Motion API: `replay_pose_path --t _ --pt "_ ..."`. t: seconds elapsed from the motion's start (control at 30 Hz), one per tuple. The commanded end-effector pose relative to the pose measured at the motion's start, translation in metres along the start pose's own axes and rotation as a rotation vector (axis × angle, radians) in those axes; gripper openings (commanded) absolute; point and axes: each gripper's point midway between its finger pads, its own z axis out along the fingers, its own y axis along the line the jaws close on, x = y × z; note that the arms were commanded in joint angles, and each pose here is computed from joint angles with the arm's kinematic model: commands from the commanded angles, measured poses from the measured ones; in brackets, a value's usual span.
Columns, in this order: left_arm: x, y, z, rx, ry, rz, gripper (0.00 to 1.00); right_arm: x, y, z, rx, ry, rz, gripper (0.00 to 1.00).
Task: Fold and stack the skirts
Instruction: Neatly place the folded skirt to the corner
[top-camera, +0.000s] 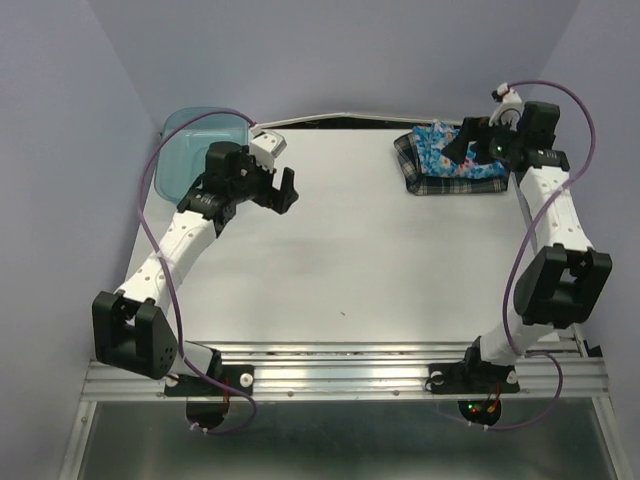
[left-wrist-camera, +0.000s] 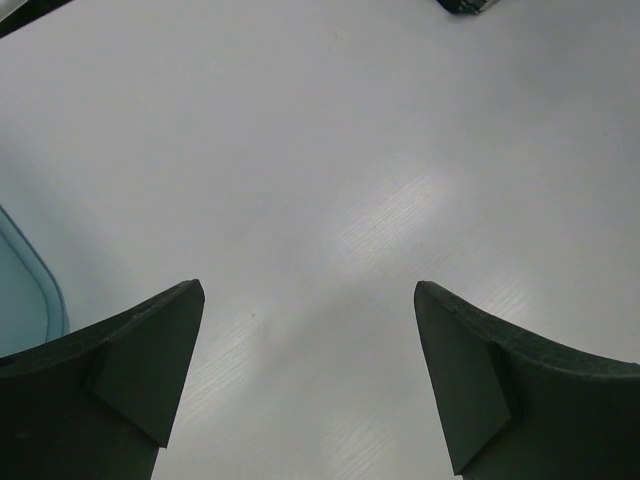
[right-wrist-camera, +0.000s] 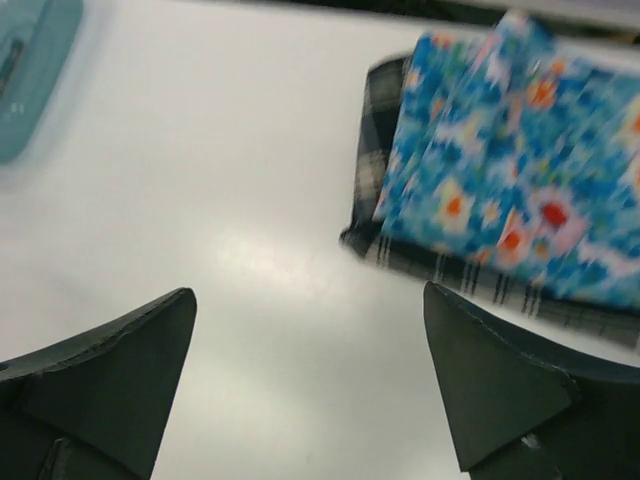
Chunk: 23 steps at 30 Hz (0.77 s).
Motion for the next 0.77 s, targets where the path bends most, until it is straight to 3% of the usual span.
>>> replay_pose_path --t 0.0,0.2,0.33,0.53,0.73 --pt "0.006 0.013 -0.015 -0.071 0.009 0.013 0.99 0.090 0.044 -0.036 -0.088 0.211 0.016 1.00" --pt "0.066 0.020 -0.022 -0.115 0.123 0.091 0.99 0.193 0.053 -0.065 -0.056 0.373 -0.042 1.00" --pt "0.095 0.026 -0.031 -0.166 0.160 0.130 0.99 0.221 0.055 -0.082 -0.022 0.400 -0.090 1.00" --pt "0.125 0.033 -0.038 -0.215 0.217 0.154 0.99 0.230 0.065 -0.093 -0.033 0.402 -0.101 1.00" --pt "0.117 0.032 -0.045 -0.239 0.167 0.149 0.99 0.226 0.070 -0.096 -0.037 0.390 -0.113 1.00"
